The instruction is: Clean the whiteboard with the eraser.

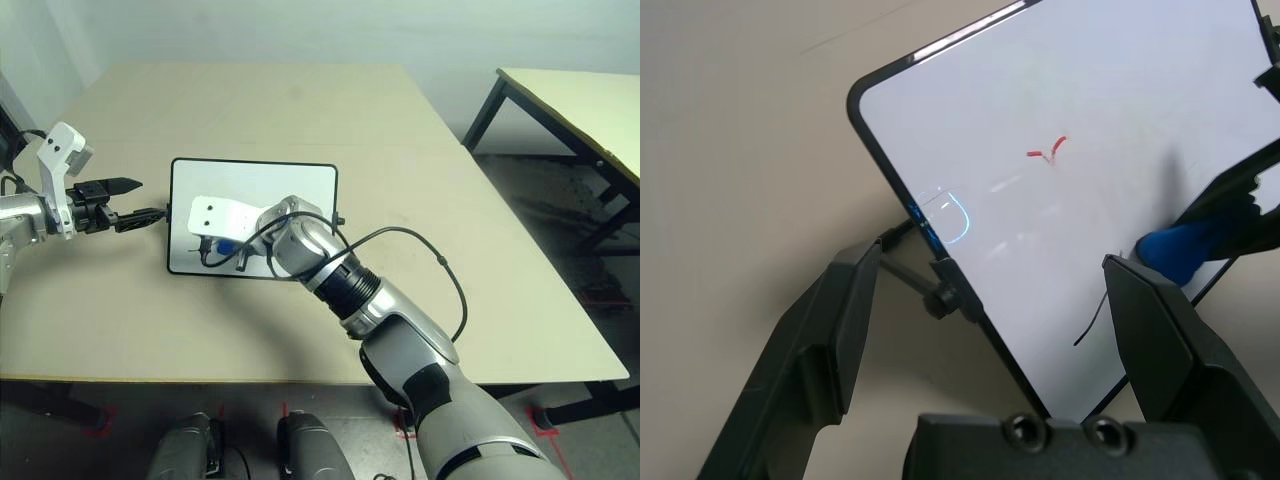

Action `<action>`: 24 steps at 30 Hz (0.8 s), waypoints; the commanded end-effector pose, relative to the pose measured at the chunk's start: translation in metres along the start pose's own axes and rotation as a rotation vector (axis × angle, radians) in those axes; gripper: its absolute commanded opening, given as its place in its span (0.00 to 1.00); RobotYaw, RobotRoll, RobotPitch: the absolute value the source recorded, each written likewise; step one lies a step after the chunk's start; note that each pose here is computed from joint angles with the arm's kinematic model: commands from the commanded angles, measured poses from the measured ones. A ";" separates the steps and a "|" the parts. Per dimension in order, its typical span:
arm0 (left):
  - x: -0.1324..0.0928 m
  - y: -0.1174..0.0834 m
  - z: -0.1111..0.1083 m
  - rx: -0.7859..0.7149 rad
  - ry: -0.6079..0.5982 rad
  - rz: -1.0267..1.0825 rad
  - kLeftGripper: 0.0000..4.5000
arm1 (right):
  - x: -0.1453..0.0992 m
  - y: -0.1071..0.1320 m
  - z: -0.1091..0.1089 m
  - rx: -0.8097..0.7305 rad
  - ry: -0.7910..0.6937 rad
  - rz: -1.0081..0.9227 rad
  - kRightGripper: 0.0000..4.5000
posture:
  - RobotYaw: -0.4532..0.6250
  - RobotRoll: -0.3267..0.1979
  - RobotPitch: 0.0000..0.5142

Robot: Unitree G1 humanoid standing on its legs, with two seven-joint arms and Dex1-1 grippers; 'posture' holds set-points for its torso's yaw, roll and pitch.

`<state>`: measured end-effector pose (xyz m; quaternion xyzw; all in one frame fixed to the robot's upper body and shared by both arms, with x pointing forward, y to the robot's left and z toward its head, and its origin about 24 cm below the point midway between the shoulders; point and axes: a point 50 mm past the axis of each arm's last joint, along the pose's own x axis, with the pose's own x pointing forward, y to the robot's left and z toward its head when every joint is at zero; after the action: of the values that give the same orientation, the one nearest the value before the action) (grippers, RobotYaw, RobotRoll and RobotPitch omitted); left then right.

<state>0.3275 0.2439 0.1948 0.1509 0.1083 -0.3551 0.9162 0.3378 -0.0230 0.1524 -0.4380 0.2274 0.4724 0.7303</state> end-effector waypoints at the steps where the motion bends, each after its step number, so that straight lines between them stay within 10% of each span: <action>1: 0.000 0.001 -0.001 -0.004 0.007 0.005 1.00 | -0.006 -0.033 0.010 0.019 -0.013 -0.144 0.13 | 0.42 0.62 0.11; 8: -0.001 0.000 -0.004 -0.011 0.008 0.008 1.00 | -0.008 -0.065 0.017 0.055 -0.021 -0.251 0.13 | 0.43 0.62 0.11; 24: 0.001 0.000 -0.004 -0.012 0.007 0.004 1.00 | -0.006 -0.017 0.010 0.007 0.045 -0.036 0.13 | 0.42 0.62 0.11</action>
<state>0.3275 0.2450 0.1943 0.1477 0.1062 -0.3517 0.9183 0.3489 -0.0206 0.1675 -0.4389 0.2357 0.4541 0.7386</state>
